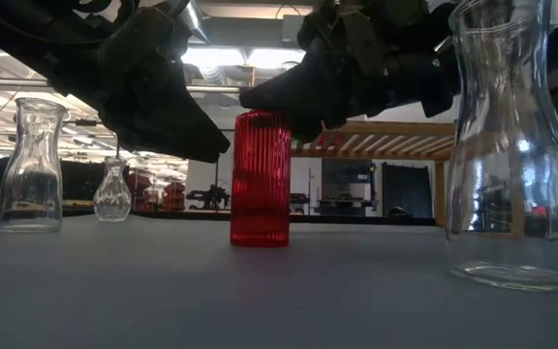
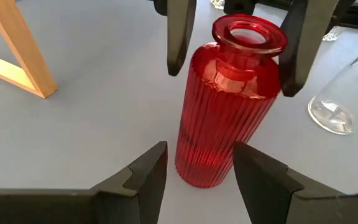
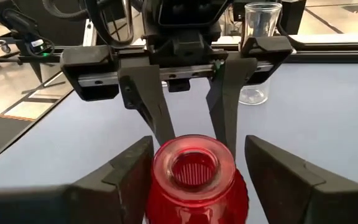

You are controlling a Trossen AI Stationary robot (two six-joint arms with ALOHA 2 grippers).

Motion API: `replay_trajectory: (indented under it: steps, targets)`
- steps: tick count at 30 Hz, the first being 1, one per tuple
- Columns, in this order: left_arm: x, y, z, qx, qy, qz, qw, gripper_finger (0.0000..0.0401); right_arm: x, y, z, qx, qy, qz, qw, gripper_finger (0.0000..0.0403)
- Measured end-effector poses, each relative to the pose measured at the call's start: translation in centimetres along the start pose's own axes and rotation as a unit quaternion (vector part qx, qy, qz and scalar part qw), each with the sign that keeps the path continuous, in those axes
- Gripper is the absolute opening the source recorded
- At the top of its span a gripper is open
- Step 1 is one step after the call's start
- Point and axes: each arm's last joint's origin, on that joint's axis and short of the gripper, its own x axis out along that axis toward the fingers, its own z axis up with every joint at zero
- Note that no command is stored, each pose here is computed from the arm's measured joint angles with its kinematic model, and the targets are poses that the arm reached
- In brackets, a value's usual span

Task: Sort vases onto shelf
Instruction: Put the red vase on the shelf, aligned with the other red vases

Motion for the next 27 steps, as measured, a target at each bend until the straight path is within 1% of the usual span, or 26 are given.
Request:
replay_trajectory:
  steps: [2, 4, 10, 11, 18, 20, 24, 27]
  targets:
    - [0.0, 0.0, 0.0, 0.0, 0.0, 0.0, 1.0, 0.0176, 0.0, 0.0, 0.0, -0.003, 0.0, 0.0, 1.0, 0.0229]
    - [0.0, 0.0, 0.0, 0.0, 0.001, 0.0, 1.0, 0.0176, 0.0, 0.0, 0.0, -0.004, 0.0, 0.0, 1.0, 0.0212]
    - [0.0, 0.0, 0.0, 0.0, 0.001, 0.0, 1.0, 0.0176, 0.0, 0.0, 0.1, -0.007, -0.003, 0.001, 1.0, 0.0122]
    - [0.0, 0.0, 0.0, 0.0, 0.001, 0.0, 1.0, 0.0176, 0.0, 0.0, 0.1, -0.007, -0.003, 0.001, 1.0, 0.0116]
    - [0.0, 0.0, 0.0, -0.001, 0.0, 0.0, 1.0, 0.0176, -0.9, 0.2, 0.9, -0.013, 0.016, 0.0, 1.0, 0.0116]
    - [0.0, 0.0, 0.0, -0.002, 0.0, -0.001, 1.0, 0.0176, -1.4, 0.3, 1.6, -0.013, 0.017, 0.0, 1.0, 0.0117]
    - [0.0, 0.0, 0.0, -0.002, -0.001, -0.001, 1.0, 0.0176, -2.9, 0.5, 3.2, -0.013, 0.025, -0.002, 1.0, 0.0133]
    - [0.0, 0.0, 0.0, -0.002, -0.001, -0.001, 1.0, 0.0176, -4.2, 0.7, 4.5, -0.014, 0.031, -0.009, 0.999, 0.0129]
